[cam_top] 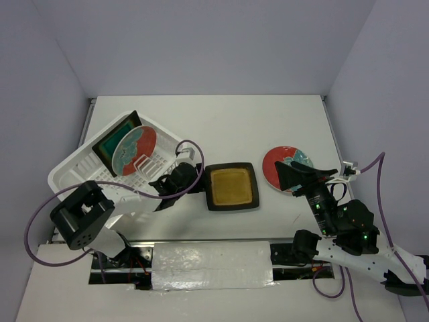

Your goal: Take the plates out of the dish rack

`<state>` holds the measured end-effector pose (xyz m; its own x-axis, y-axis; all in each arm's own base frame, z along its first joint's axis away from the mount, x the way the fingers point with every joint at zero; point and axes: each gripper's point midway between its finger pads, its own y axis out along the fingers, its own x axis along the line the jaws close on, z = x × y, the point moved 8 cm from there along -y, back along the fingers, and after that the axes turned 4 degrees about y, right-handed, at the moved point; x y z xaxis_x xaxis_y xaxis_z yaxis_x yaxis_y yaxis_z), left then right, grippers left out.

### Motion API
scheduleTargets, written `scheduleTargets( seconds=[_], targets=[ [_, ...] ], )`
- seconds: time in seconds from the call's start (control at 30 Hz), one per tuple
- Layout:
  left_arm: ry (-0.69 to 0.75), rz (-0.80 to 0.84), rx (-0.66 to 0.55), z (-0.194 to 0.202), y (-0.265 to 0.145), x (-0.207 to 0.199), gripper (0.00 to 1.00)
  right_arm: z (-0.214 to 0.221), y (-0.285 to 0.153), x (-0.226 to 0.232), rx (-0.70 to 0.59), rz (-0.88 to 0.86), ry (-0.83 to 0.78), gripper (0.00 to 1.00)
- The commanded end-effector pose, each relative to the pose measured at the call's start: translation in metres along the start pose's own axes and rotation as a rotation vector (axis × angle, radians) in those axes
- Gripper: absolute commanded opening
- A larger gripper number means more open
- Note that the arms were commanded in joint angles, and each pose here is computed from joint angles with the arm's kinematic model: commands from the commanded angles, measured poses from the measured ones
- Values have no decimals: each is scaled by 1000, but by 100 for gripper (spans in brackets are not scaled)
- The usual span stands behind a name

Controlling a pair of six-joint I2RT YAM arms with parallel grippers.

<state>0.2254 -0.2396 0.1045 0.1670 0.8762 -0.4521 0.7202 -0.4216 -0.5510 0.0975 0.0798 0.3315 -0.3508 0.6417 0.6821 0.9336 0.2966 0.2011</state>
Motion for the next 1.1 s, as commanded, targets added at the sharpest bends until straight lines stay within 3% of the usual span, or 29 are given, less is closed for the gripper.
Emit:
scheduleTargets(
  seconds=[0.0, 0.17, 0.27, 0.3, 0.37, 0.4, 0.57, 0.87, 1.07],
  targets=[
    [50, 7, -98, -28, -11, -17, 66, -6, 0, 2, -23, 0, 27, 95],
    [317, -1, -102, -59, -42, -56, 64, -4, 1, 2, -21, 1, 17, 95],
    [469, -18, -145, -102, -70, -78, 65, -4, 2, 3, -22, -1, -1, 95],
    [482, -35, -212, -131, -83, -90, 64, -3, 2, 5, -12, -16, -19, 95],
    [588, -134, -207, -162, -108, -95, 62, -1, 3, 8, -5, -51, -22, 95],
    [632, -275, -226, -174, -113, -87, 61, 0, 3, 8, -3, -65, -33, 95],
    [699, -634, -187, -204, -155, -37, 61, -1, 1, 8, -8, -84, -30, 95],
    [609, -649, -127, -229, -178, 65, 67, -1, 1, 8, -10, -92, -25, 95],
    [686, -695, -3, -244, -158, 84, 67, 2, 2, 10, 7, -97, -35, 95]
  ],
)
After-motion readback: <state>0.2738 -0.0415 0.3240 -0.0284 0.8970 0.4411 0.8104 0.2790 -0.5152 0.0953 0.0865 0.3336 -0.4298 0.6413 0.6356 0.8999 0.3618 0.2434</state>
